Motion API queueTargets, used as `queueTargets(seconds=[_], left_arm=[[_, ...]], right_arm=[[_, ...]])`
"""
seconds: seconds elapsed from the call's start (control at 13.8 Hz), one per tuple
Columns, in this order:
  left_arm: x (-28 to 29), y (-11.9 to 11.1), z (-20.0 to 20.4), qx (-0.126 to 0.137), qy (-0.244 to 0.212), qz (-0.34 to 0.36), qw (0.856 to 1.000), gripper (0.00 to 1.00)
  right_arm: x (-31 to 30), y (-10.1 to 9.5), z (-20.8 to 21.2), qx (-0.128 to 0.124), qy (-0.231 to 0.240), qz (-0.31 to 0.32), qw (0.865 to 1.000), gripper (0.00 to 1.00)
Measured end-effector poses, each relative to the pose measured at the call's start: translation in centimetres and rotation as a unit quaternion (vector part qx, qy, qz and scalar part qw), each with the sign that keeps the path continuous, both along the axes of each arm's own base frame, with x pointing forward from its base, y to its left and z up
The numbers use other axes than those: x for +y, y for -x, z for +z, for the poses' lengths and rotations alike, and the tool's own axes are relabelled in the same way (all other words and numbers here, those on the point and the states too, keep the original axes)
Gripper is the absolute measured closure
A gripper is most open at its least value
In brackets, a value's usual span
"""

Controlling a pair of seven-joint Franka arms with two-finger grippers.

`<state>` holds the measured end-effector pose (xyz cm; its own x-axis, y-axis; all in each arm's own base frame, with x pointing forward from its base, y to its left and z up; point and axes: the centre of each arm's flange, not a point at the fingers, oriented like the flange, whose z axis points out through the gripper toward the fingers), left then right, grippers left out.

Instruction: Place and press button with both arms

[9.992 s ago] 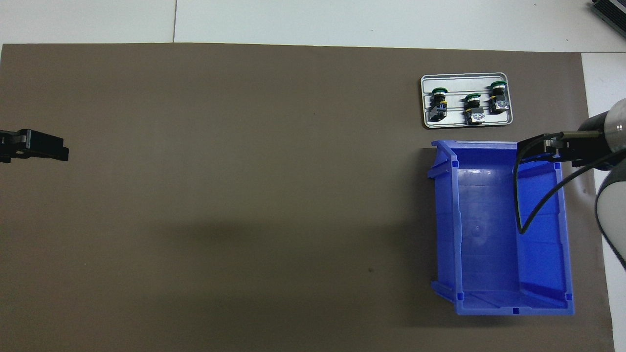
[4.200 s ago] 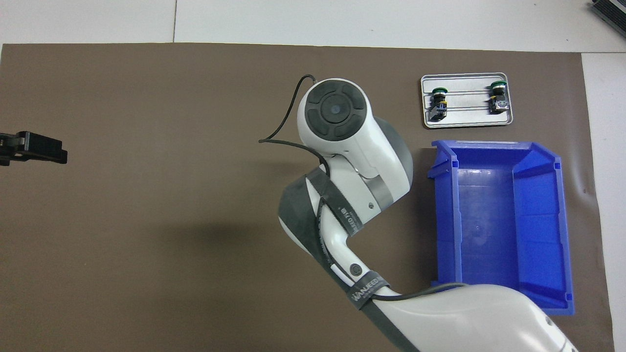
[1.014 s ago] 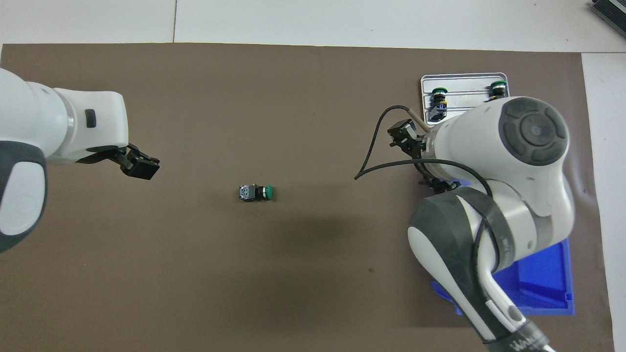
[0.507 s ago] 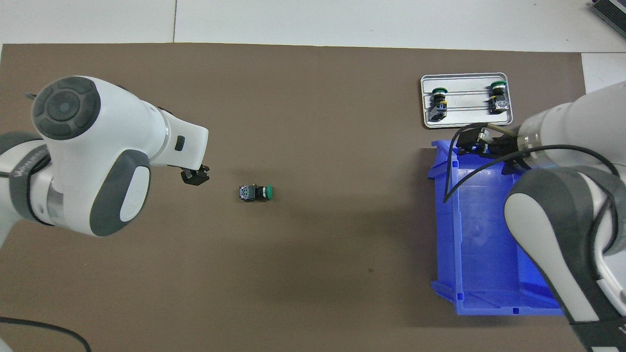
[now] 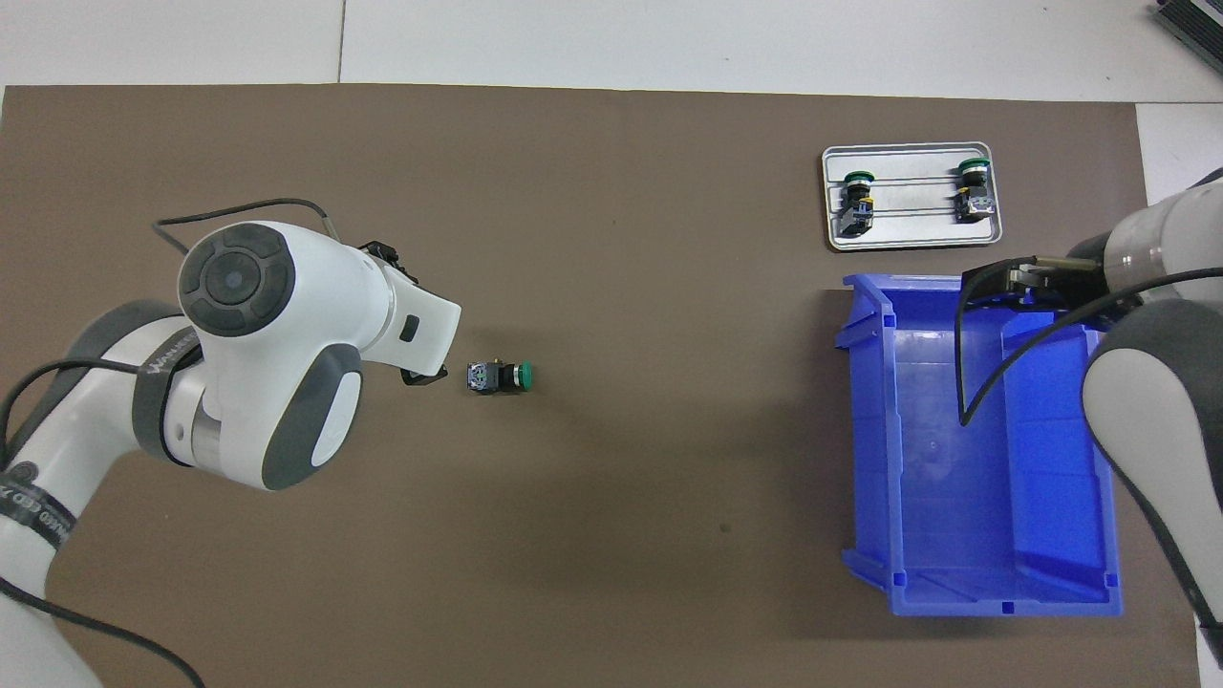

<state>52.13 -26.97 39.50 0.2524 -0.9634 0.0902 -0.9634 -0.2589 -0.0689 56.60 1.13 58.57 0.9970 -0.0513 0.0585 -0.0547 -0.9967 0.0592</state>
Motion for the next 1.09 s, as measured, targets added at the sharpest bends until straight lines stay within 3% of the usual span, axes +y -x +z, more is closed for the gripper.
queueTargets(seconds=[0.36,0.8,1.09], left_arm=[[-1.9,1.1,-5.6,0.005,-0.006,-0.06,0.998,0.1],[-2.7,1.1,-8.2,0.005,-0.008,-0.084,0.996,0.1],[-3.5,1.6,-8.5,0.006,-0.008,-0.091,0.996,0.1]], right_arm=[[0.5,0.2,3.9,0.017,0.0,0.004,1.0,0.0],[1.4,0.6,1.7,0.048,-0.014,0.008,0.999,0.0],[1.6,1.3,1.2,0.045,-0.026,0.006,0.999,0.0]])
